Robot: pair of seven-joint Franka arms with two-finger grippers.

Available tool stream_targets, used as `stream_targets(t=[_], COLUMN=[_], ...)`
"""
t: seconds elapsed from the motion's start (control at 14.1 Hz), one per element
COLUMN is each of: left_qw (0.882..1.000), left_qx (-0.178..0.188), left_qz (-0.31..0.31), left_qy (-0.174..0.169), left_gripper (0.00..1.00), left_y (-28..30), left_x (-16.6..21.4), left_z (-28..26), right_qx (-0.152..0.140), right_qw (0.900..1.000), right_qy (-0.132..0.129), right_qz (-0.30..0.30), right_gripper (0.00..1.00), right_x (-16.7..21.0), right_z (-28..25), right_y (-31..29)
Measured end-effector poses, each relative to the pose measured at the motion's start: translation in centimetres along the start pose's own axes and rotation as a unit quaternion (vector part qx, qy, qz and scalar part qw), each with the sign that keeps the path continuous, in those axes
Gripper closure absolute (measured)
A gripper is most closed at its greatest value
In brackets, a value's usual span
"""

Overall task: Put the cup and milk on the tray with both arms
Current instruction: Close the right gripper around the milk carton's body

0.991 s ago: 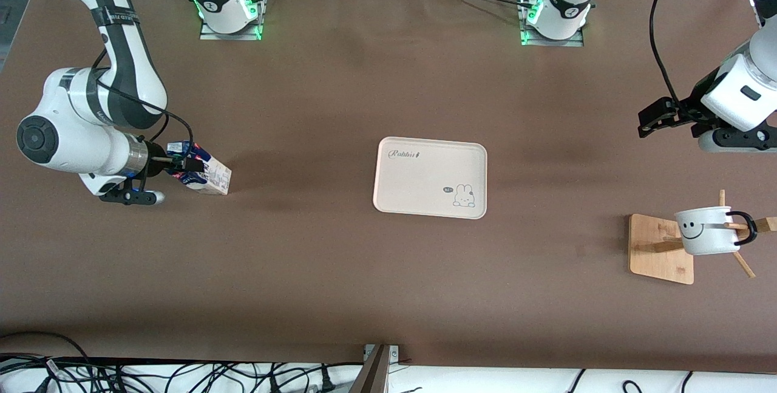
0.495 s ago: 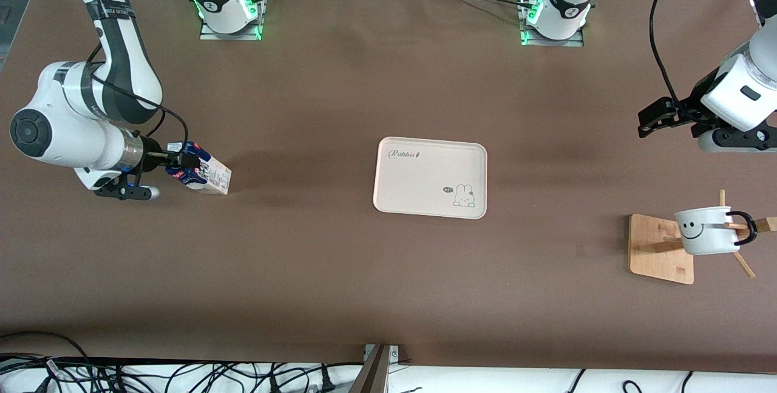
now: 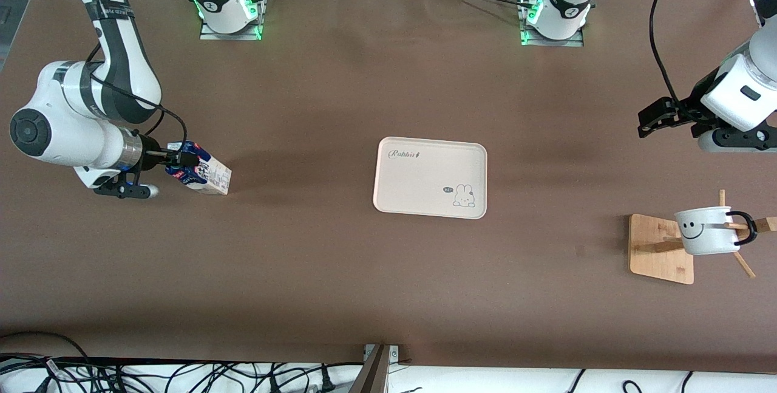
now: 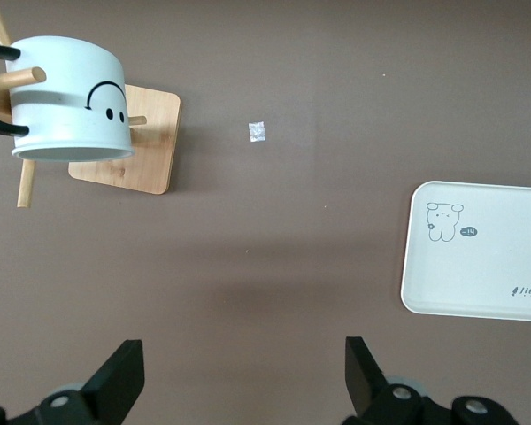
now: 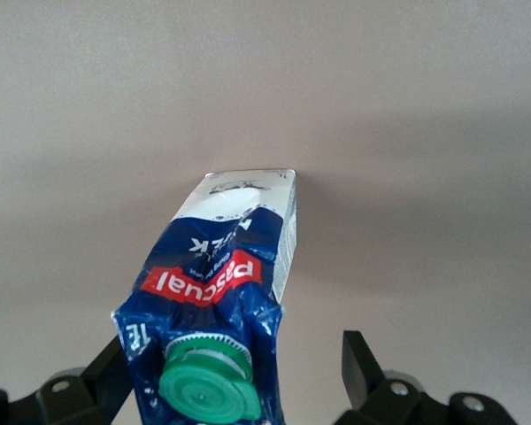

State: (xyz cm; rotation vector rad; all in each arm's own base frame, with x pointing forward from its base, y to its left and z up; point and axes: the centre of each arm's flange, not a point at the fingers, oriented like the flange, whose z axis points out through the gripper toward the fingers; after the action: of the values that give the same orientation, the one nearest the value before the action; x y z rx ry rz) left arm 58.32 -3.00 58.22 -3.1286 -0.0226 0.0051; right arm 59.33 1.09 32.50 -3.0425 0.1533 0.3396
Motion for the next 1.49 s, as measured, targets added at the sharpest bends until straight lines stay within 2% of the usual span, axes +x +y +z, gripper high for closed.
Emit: stream_targets(t=[0.42,0.5,0.57,0.64,0.85,0.99,1.06,1.49], left_qw=[1.000,1.000,1.000,1.000,1.000,1.000,1.000,1.000], left_qx=[0.000,0.000,0.000,0.000,0.000,0.000,0.000,0.000], left_qz=[0.000,0.000,0.000,0.000,0.000,0.000,0.000,0.002], left_qy=[0.000,0.000,0.000,0.000,0.000,0.000,0.000,0.000], left_gripper=[0.00,0.00,0.00,0.00,0.00,0.00,0.00,0.00], left_y=[0.00,0.00,0.00,0.00,0.00,0.01,0.03,0.20], left_x=[0.00,0.00,0.00,0.00,0.00,0.00,0.00,-0.01], left_z=[0.00,0.00,0.00,0.00,0.00,0.00,0.00,-0.01], right_qx=[0.000,0.000,-0.001,-0.001,0.000,0.000,0.000,0.003], right_qw=[1.000,1.000,1.000,1.000,1.000,1.000,1.000,1.000], right_qy=[-0.008,-0.009,-0.010,-0.010,-0.010,-0.010,-0.010,-0.003], right_qz=[0.000,0.000,0.000,-0.001,-0.001,-0.001,-0.001,-0.003], right_gripper=[0.00,0.07,0.07,0.12,0.49,0.66,0.70,0.70], right_x=[-0.22,-0.25,-0.26,-0.26,-0.29,-0.29,-0.29,-0.49], right_z=[0.37,0.41,0.42,0.42,0.43,0.41,0.40,-0.50], right_y=[0.04,0.05,0.05,0.04,-0.08,-0.09,-0.10,-0.54])
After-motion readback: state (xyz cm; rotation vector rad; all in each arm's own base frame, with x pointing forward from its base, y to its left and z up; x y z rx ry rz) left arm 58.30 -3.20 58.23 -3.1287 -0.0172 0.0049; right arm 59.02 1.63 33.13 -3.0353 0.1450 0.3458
